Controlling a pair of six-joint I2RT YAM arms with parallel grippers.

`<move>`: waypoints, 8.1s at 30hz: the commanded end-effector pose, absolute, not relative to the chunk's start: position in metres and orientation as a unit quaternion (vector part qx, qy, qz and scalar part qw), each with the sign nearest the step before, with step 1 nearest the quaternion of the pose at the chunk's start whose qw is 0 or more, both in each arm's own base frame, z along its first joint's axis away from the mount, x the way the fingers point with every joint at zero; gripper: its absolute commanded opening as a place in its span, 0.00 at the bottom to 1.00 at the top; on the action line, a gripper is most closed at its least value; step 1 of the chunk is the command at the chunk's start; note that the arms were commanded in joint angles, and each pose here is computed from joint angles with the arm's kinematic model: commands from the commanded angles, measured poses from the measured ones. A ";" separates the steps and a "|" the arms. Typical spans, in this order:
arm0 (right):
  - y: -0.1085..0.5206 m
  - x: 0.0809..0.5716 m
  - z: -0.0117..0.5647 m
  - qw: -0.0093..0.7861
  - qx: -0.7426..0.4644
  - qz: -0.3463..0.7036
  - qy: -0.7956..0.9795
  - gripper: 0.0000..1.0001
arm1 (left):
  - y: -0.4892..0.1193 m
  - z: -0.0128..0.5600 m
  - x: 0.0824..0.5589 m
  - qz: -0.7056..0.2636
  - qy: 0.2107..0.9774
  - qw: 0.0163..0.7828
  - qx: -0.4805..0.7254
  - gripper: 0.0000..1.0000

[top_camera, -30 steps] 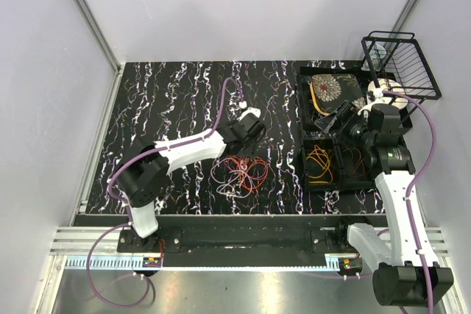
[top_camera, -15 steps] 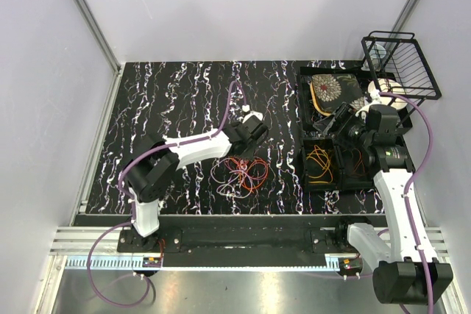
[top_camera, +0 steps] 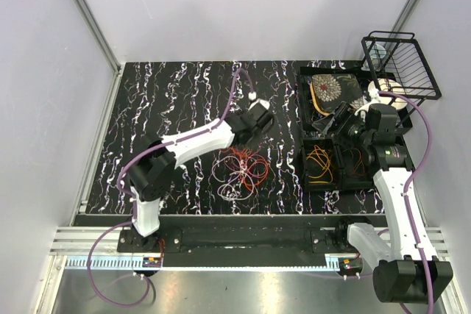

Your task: Untangle the cables

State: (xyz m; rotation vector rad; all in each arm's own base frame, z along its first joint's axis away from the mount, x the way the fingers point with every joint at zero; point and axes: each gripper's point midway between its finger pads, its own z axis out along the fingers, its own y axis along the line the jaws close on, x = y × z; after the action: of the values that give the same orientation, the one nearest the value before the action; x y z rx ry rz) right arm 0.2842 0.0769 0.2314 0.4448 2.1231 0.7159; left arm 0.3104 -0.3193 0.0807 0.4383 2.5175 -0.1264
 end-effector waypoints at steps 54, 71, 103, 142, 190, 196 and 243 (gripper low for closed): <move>0.217 0.264 0.290 0.379 -0.006 0.525 0.762 0.70 | -0.268 0.463 0.274 -0.314 0.738 0.577 0.154 0.00; 0.279 0.308 0.287 0.384 -0.087 0.492 0.777 0.74 | -0.269 0.451 0.272 -0.312 0.741 0.572 0.165 0.00; 0.268 0.282 0.296 0.451 -0.213 0.453 0.739 0.75 | -0.305 0.459 0.216 -0.414 0.683 0.504 0.328 0.00; 0.287 0.289 0.277 0.442 -0.242 0.434 0.747 0.44 | -0.315 0.454 0.216 -0.428 0.682 0.489 0.335 0.00; 0.160 0.287 0.576 0.724 -0.033 0.292 0.624 0.00 | -0.190 0.188 0.250 -0.102 0.923 0.330 0.167 0.00; 0.143 0.280 0.616 0.757 -0.027 0.266 0.596 0.00 | -0.163 0.167 0.264 -0.041 0.940 0.315 0.125 0.00; 0.087 0.232 0.670 0.815 0.003 0.207 0.542 0.00 | 0.002 0.099 0.292 0.070 0.954 0.225 -0.183 0.20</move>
State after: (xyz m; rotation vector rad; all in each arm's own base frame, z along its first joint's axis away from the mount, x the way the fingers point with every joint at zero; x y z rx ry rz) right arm 0.2263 0.0615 0.6724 0.0568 1.1466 0.3199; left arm 0.2807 0.0116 0.0853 -0.5165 2.7049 0.3021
